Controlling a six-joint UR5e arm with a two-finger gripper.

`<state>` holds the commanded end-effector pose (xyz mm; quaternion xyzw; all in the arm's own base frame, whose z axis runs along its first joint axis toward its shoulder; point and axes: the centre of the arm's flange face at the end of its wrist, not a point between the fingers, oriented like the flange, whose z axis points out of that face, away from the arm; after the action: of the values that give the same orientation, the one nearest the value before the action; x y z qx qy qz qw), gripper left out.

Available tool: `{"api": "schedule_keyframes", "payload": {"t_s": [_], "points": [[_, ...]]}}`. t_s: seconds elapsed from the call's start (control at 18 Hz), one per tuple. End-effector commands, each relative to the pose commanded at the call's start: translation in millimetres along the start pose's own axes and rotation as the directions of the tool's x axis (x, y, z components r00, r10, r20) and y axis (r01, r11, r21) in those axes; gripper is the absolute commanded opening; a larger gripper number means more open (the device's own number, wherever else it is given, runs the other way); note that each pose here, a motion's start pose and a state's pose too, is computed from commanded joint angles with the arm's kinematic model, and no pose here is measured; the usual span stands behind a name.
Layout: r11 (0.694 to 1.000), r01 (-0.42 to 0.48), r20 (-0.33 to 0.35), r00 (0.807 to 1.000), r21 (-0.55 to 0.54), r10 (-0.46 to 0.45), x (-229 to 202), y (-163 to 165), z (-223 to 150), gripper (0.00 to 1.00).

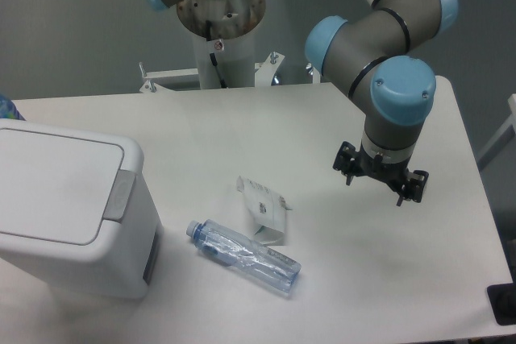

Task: Open the trash can

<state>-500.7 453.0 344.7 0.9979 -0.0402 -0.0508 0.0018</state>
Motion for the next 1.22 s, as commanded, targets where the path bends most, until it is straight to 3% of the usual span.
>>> {"api": "schedule_keyframes", "payload": {"t_s": [1.22], "points": [[0.995, 0.059, 0.004, 0.998, 0.084, -0.059, -1, -24, -21, 1.00]]}}
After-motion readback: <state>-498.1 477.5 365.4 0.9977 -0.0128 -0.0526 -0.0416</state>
